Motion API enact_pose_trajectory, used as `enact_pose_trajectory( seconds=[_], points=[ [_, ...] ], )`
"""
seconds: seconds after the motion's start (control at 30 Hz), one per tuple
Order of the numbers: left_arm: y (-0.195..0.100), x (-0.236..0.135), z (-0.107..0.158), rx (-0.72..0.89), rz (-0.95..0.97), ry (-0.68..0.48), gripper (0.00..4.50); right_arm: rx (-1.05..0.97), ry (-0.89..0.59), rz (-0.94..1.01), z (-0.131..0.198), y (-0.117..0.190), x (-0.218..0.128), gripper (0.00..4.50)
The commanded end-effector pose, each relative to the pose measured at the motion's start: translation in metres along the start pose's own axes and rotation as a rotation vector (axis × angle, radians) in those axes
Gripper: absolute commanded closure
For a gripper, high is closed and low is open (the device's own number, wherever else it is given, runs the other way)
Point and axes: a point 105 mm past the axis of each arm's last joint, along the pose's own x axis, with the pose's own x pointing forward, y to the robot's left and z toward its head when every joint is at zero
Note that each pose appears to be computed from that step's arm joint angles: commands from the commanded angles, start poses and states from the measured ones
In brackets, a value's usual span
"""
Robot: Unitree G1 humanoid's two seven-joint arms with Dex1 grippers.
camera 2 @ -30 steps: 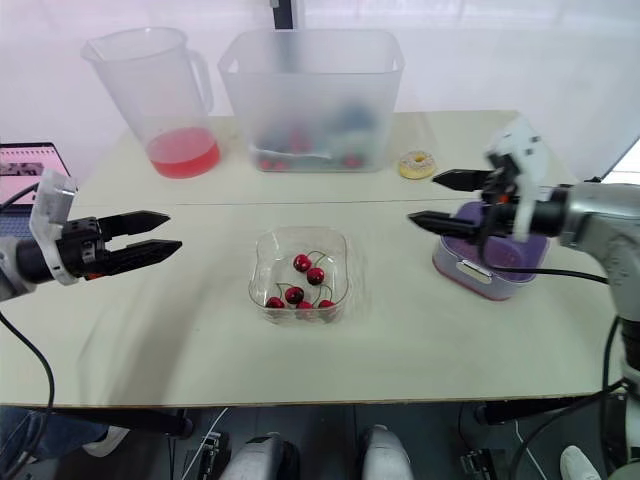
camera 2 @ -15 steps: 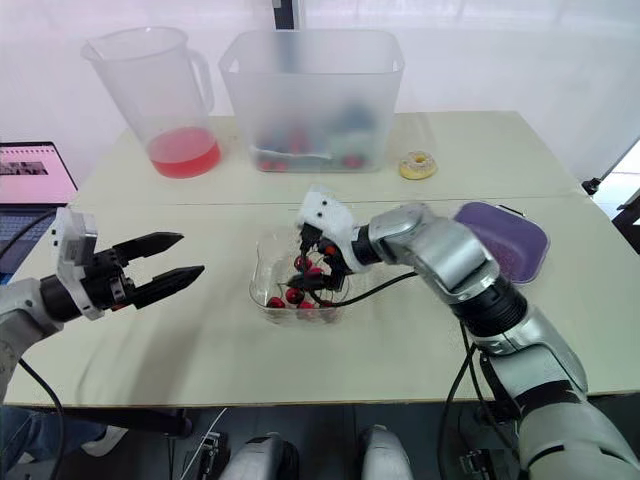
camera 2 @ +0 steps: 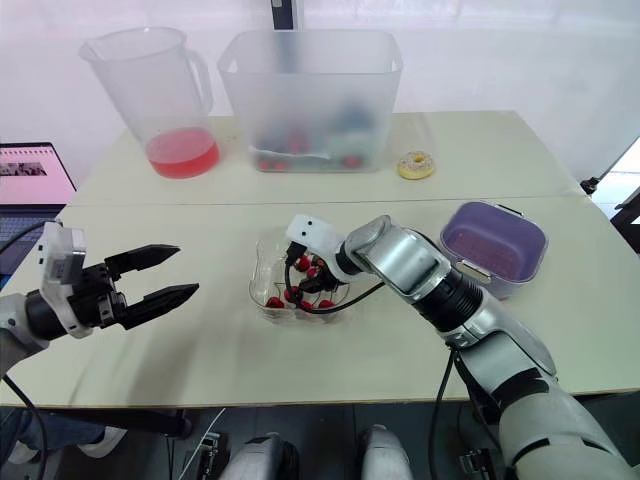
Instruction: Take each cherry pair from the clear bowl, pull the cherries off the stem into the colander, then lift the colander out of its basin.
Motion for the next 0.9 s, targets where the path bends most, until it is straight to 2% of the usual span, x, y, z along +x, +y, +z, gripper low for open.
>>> enact_pose_trajectory(
  seconds=[0.03, 0.67, 0.77, 0.8, 0.9],
  points=[
    [-0.007, -0.001, 0.007, 0.047, -0.035, 0.023, 0.00, -0.032, -0.010, -0.038, 0.008, -0.006, -0.008, 1.74],
    [-0.006, 0.001, 0.004, 0.087, -0.015, 0.050, 0.00, -0.057, 0.063, -0.044, -0.003, -0.015, 0.000, 1.74],
    [-0.005, 0.002, 0.004, 0.088, -0.013, 0.047, 0.00, -0.069, 0.067, -0.048, -0.003, -0.016, 0.000, 2.54],
    [-0.005, 0.002, 0.003, 0.087, -0.013, 0.047, 0.00, -0.075, 0.061, -0.049, -0.001, -0.016, -0.001, 2.97],
    [-0.005, 0.003, 0.002, 0.086, -0.014, 0.045, 0.00, -0.093, 0.046, -0.051, 0.005, -0.017, -0.004, 2.97]
  ],
)
